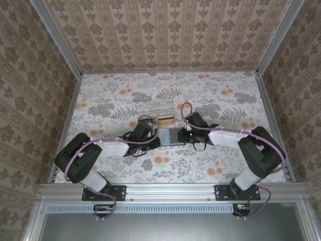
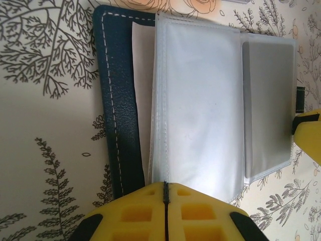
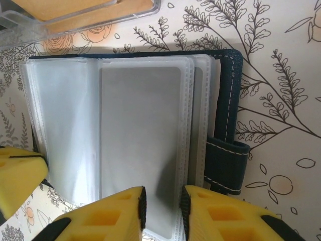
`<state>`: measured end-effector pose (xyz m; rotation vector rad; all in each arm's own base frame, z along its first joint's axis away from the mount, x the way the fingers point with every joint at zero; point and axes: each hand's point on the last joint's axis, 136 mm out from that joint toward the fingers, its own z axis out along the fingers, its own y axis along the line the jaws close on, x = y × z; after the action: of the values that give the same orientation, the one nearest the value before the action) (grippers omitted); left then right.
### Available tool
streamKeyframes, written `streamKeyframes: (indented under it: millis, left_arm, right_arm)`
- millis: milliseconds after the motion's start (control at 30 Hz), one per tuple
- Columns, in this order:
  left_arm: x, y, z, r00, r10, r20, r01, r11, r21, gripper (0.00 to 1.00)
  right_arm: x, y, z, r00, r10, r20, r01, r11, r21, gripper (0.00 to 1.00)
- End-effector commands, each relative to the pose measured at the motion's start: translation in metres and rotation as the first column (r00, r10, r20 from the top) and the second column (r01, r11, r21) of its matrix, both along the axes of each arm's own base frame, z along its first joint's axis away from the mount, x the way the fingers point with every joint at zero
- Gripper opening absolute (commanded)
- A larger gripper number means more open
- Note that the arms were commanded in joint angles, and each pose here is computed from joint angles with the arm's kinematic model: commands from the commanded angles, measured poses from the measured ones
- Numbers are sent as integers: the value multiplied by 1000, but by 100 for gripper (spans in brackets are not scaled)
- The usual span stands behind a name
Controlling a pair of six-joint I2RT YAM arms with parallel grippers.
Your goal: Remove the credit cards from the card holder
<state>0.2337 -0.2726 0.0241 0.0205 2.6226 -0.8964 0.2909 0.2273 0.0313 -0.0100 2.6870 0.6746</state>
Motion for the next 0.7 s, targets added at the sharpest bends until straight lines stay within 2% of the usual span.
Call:
streamKeyframes:
  millis: [0, 667]
  left_arm:
    - [-5, 4, -10, 999, 5, -34, -4, 1000, 12, 8]
    - [-6, -4, -9, 999, -11, -34, 11, 1000, 6, 8]
  right_arm:
    - [1, 7, -2, 1000, 19, -13, -19, 1000, 11, 29]
    - [-4, 39, 13, 998, 49, -32, -43, 984, 174, 30]
